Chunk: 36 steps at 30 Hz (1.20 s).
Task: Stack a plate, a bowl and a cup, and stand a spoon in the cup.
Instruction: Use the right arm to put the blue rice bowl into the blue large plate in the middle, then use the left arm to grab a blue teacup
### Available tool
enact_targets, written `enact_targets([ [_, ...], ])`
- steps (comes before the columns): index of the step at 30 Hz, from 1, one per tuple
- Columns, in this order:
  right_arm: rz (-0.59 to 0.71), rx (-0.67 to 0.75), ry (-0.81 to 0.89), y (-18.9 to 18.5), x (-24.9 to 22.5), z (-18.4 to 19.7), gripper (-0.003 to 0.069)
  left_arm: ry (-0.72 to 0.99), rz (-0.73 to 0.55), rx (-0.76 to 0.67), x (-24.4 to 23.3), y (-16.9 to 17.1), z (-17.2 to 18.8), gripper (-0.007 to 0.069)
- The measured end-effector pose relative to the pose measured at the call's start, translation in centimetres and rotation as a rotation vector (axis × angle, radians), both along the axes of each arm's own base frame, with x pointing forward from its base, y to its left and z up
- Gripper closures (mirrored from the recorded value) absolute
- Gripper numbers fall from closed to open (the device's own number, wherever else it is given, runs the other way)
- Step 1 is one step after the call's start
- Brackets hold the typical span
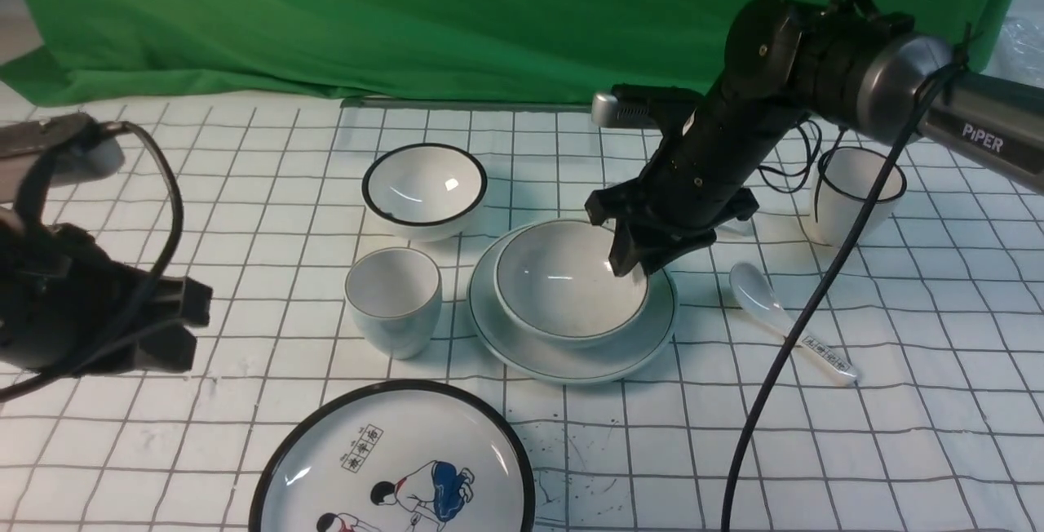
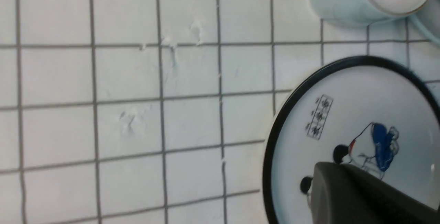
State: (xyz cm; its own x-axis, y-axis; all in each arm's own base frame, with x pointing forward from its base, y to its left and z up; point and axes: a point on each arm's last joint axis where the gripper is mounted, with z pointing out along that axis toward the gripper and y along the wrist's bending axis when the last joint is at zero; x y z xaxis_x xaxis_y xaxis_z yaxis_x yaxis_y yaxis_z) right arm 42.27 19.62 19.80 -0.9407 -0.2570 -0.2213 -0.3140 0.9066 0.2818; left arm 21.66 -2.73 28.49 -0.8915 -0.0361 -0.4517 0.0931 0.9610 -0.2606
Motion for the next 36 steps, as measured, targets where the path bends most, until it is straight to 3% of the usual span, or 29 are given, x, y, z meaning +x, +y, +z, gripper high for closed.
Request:
enact_targets([
  [1,0.018,-0.006,0.015,0.0,-0.1,0.5,0.0239,-0.04,-0.014,-0.008,0.4,-0.5,0.2,0.0625],
  [2,0.033,-0.016,0.027,0.0,-0.2,0.9,0.0214,-0.048,-0.032,-0.007,0.6,-0.9,0.3,0.0626],
  [6,0.096,-0.067,0.044,-0.4,-0.5,3.3,0.022,-0.055,-0.099,0.023,2.2,-2.9,0.6,0.0627],
  [8,0.132,-0.084,-0.029,-0.9,-0.8,6.1,0.032,-0.041,-0.132,0.057,4.2,-4.6,0.8,0.0629],
  [11,0.139,-0.085,-0.169,-2.0,-2.7,11.9,0.0533,0.008,-0.161,0.086,7.2,-6.8,0.8,0.0629],
  [13,0.137,-0.087,-0.229,-2.7,-4.0,14.5,0.0594,0.013,-0.172,0.091,8.7,-7.7,0.7,0.0624],
  [16,0.138,-0.091,-0.311,-3.9,-6.4,17.9,0.0613,0.024,-0.172,0.104,10.7,-8.4,0.2,0.0595],
  [21,0.134,-0.121,-0.361,-5.8,-10.1,20.3,0.0576,0.061,-0.132,0.163,13.7,-8.8,-2.2,0.0426],
  [25,0.132,-0.162,-0.362,-6.9,-11.7,20.4,0.0548,0.079,-0.124,0.182,15.3,-9.2,-5.1,0.0233],
  [29,0.13,-0.187,-0.368,-7.3,-12.1,20.4,0.0536,0.125,-0.133,0.178,15.9,-9.5,-7.3,0.017],
  [32,0.13,-0.191,-0.364,-7.3,-12.1,20.3,0.0529,0.16,-0.14,0.185,16.2,-9.6,-8.7,0.0202],
  [34,0.13,-0.192,-0.365,-7.3,-12.1,20.3,0.0524,0.174,-0.135,0.183,16.2,-9.6,-9.1,0.0281],
  [36,0.13,-0.193,-0.365,-7.3,-12.1,20.3,0.0517,0.183,-0.135,0.186,16.2,-9.6,-9.0,0.041],
])
